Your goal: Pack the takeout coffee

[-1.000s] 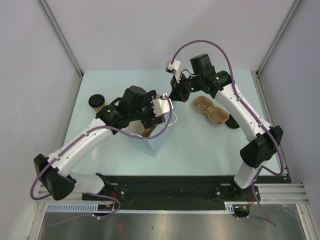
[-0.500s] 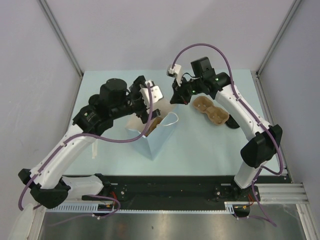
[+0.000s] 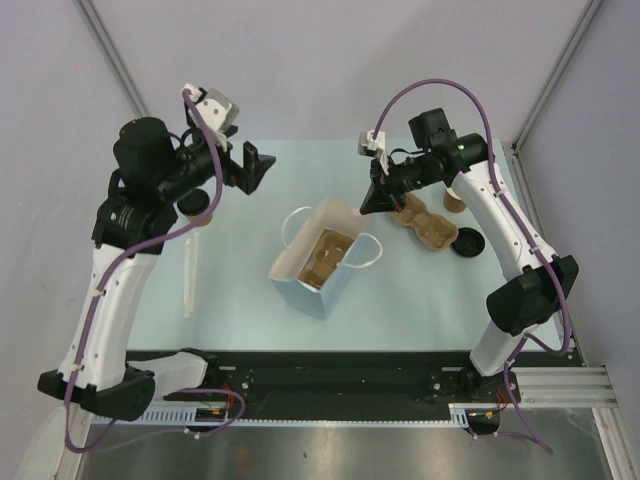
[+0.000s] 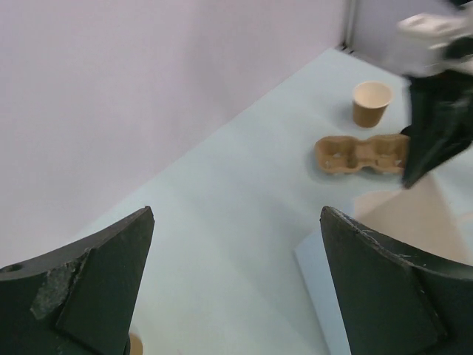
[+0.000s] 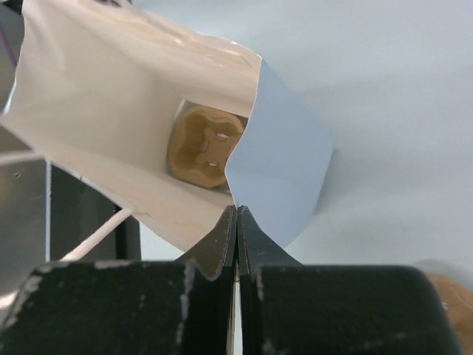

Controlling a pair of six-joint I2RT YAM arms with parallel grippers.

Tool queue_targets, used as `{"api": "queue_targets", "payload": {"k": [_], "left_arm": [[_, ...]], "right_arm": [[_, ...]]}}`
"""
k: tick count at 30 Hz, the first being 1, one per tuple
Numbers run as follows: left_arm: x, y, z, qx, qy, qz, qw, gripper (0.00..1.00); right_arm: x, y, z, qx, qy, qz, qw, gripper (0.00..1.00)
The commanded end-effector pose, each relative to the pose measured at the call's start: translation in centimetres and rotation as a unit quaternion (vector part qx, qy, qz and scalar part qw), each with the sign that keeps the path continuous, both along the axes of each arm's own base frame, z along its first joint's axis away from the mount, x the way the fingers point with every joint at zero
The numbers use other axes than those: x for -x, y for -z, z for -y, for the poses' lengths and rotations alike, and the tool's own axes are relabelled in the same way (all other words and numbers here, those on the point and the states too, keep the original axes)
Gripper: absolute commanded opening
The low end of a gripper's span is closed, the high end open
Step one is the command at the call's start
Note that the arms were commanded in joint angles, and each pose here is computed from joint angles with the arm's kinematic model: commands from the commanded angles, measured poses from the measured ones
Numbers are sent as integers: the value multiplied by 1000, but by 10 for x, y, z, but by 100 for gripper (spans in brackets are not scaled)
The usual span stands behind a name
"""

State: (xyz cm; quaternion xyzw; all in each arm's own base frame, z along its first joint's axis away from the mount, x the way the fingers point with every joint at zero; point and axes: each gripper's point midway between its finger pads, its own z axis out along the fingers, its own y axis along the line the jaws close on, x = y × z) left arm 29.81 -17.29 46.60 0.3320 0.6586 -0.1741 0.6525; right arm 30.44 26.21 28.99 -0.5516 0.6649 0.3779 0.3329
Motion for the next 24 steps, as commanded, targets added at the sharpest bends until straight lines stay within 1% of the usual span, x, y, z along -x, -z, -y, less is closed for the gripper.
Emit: {"api": "queue_targets", "payload": {"k": [1,4,5,7,8,9,10,11,12,13,14,15,17,19,20,22,24], "left_arm": [[-35,37,-33,46,-52,-108,992,100],[-64,80,-66,47,-107,-177,977,99],[-68,89,-73,48,-117,-192,973,100],[-78,109,-94,46,-147,-219,964,100],[-86,124,-111,46,-173,-236,955,100],[-91,132,-118,44,-188,-243,951,99],[-96,148,-126,38,-207,-259,943,100],[-102,156,-143,35,-239,-260,935,100],[-105,163,-151,43,-254,-268,928,100],[-108,181,-159,45,-272,-289,917,99],[-113,190,-180,50,-320,-295,899,100],[-114,198,-189,62,-346,-309,884,100],[-121,215,-209,62,-383,-333,859,100],[-127,226,-220,51,-391,-341,854,99],[-130,228,-225,38,-391,-336,856,100],[-140,235,-232,22,-389,-347,853,99],[-140,244,-241,8,-388,-370,844,100]], "right_arm": [[33,-20,5,-19,-73,6,997,0],[39,-20,6,-17,-93,4,996,0],[44,-19,5,-16,-101,-3,995,0],[49,-17,-2,-11,-122,5,992,0],[50,-14,-2,-4,-127,10,992,0],[56,-12,-8,-1,-144,19,989,0],[56,-8,-9,11,-146,24,989,0],[56,-6,-12,16,-149,32,988,0],[56,-4,-14,21,-152,36,987,0],[57,-2,-15,29,-150,33,988,0],[55,-2,-16,31,-147,36,988,0],[53,-1,-16,34,-142,35,989,0],[49,1,-16,45,-128,32,990,0],[46,1,-16,54,-108,22,992,0],[40,0,-20,53,-96,28,994,0],[34,2,-21,64,-80,30,994,0],[30,3,-22,68,-68,26,995,0]]}}
